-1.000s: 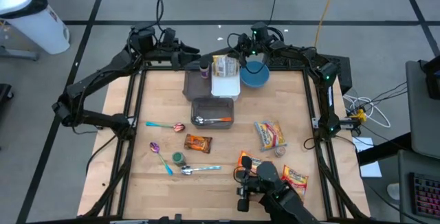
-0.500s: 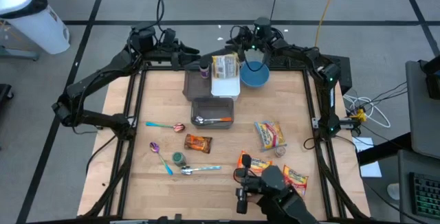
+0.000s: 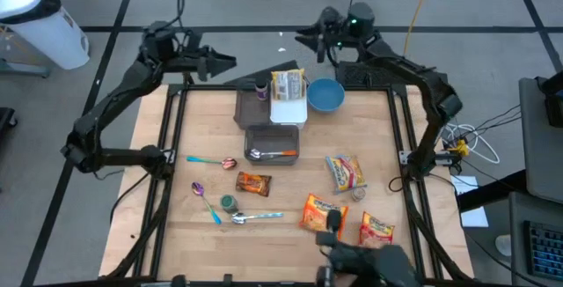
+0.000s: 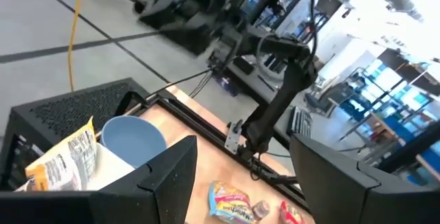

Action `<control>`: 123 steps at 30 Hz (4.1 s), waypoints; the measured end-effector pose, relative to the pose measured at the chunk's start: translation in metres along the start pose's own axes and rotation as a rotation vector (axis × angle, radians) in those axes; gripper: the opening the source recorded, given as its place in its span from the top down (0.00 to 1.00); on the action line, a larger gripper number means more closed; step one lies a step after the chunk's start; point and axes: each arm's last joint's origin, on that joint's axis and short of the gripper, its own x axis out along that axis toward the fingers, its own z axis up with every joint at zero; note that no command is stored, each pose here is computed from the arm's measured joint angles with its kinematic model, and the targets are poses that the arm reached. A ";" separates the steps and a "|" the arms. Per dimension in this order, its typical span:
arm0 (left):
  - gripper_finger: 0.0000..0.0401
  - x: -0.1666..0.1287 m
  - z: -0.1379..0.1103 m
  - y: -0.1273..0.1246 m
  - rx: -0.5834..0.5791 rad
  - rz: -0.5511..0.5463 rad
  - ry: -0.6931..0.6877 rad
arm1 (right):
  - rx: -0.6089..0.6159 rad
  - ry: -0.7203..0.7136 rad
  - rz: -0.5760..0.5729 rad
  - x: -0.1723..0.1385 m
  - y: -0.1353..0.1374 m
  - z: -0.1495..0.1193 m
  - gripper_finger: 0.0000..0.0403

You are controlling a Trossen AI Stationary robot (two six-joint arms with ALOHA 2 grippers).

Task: Pick & Place Food Item
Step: Put the top blue spoon into the bottom black bin

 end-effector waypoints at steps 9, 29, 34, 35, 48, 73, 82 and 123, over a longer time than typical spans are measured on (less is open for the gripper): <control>0.40 -0.053 -0.021 -0.047 0.110 0.174 0.015 | 0.199 -0.024 0.046 -0.031 0.056 0.055 0.51; 0.40 -0.103 -0.101 -0.088 0.023 0.426 0.491 | 0.211 0.160 0.169 0.061 0.227 0.009 0.36; 0.40 -0.097 -0.115 -0.082 -0.004 0.432 0.584 | 0.242 0.146 0.217 0.081 0.252 -0.007 0.36; 0.40 -0.096 -0.118 -0.081 -0.012 0.430 0.601 | 0.254 0.138 0.227 0.085 0.255 -0.009 0.35; 0.40 -0.051 -0.186 -0.048 -0.080 0.510 0.899 | 0.272 0.068 0.258 0.095 0.257 -0.012 0.36; 0.40 0.018 -0.231 -0.023 0.253 0.436 1.278 | 0.254 0.034 0.439 0.053 0.242 0.012 0.37; 0.40 0.044 -0.256 -0.002 0.222 0.459 1.459 | 0.390 -0.078 0.455 0.031 0.245 -0.015 0.38; 0.40 0.075 -0.293 0.014 0.227 0.523 1.535 | 0.357 -0.177 0.338 -0.017 0.246 -0.016 0.38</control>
